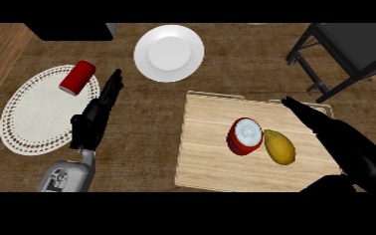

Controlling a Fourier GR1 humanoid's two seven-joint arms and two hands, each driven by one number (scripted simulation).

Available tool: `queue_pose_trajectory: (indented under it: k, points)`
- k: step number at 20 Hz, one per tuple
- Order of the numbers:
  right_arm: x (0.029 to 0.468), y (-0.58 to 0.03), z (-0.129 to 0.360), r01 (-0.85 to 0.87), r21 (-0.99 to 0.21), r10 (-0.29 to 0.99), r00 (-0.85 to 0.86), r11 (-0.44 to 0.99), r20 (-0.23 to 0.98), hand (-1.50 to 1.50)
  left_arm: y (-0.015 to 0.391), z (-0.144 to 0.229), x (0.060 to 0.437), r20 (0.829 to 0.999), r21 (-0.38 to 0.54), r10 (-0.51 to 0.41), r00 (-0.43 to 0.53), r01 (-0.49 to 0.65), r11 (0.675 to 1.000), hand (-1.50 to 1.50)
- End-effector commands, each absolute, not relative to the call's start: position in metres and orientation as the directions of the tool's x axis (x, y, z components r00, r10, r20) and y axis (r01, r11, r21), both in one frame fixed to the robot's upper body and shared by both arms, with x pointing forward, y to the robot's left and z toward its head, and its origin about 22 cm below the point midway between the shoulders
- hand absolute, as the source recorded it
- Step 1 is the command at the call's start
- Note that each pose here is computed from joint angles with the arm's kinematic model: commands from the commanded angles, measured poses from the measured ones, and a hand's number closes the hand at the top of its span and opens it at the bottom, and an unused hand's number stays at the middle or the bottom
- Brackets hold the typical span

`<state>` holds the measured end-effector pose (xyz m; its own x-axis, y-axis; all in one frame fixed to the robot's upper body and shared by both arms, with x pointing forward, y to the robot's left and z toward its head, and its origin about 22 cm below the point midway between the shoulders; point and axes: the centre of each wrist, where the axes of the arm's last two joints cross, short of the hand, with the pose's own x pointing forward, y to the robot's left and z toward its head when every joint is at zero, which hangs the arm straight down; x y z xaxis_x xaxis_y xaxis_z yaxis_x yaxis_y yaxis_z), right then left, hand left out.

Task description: Pick the lemon from the tray and place it in the tiered shelf

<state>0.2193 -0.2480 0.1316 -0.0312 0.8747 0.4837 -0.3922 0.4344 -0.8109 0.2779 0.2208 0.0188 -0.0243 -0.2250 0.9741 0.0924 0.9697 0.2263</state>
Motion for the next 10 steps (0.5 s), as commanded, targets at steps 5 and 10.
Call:
queue_pose_trajectory:
  k: [5,10]
  points:
    - [0.226,-0.234,0.098,-0.398,-0.831,0.897,-0.039,0.39,0.44,-1.5,0.226,0.008,0.284,0.973,0.232,-0.23,-0.032,0.092,0.968,0.0]
    - [0.248,-0.225,0.106,-0.41,-0.833,0.905,-0.036,0.372,0.423,-1.5,0.225,0.001,0.284,0.972,0.234,-0.232,-0.026,0.092,0.968,0.0]
